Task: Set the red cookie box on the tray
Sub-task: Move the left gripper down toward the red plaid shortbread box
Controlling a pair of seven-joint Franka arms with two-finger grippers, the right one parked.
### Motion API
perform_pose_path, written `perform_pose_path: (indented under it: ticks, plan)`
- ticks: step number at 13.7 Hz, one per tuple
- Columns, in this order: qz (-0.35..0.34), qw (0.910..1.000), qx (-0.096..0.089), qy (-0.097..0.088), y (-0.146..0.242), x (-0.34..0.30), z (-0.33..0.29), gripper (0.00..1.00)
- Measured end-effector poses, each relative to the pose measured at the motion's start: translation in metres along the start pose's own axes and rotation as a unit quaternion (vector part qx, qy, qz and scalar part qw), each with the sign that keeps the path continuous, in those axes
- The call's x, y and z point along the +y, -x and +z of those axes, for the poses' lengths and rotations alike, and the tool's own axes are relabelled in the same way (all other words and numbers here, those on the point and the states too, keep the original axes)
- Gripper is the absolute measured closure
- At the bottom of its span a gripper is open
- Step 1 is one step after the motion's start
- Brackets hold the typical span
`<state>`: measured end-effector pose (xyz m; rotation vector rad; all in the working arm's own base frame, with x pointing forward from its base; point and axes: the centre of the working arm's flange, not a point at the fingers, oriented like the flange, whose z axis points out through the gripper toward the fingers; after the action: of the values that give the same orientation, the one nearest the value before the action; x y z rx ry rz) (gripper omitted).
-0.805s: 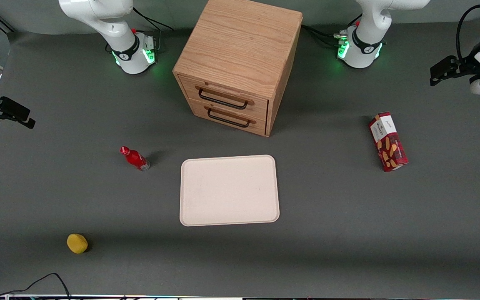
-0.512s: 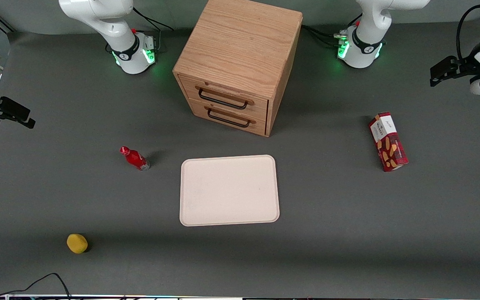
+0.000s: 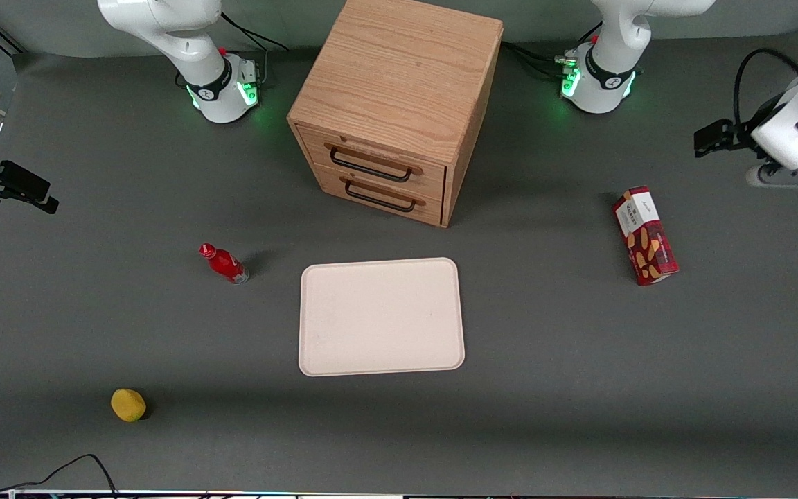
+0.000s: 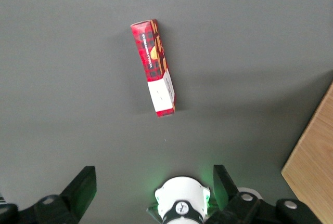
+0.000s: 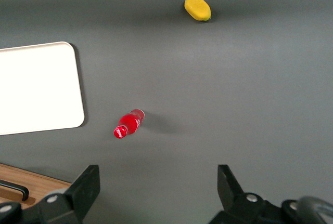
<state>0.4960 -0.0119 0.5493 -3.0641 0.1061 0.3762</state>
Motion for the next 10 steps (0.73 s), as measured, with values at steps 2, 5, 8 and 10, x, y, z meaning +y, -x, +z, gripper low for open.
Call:
perform_pose_path:
  ticks: [2,5,8,10]
  plan:
    - [-0.001,1.0000,0.003,0.001,-0.009,-0.002,0.031,0.00]
    - [-0.012,0.9997,0.021,0.007,-0.020,-0.014,0.086,0.00]
    - [-0.023,0.9986,0.046,0.013,-0.023,-0.023,0.147,0.00]
    - [-0.029,0.9973,0.066,0.015,-0.022,-0.024,0.181,0.00]
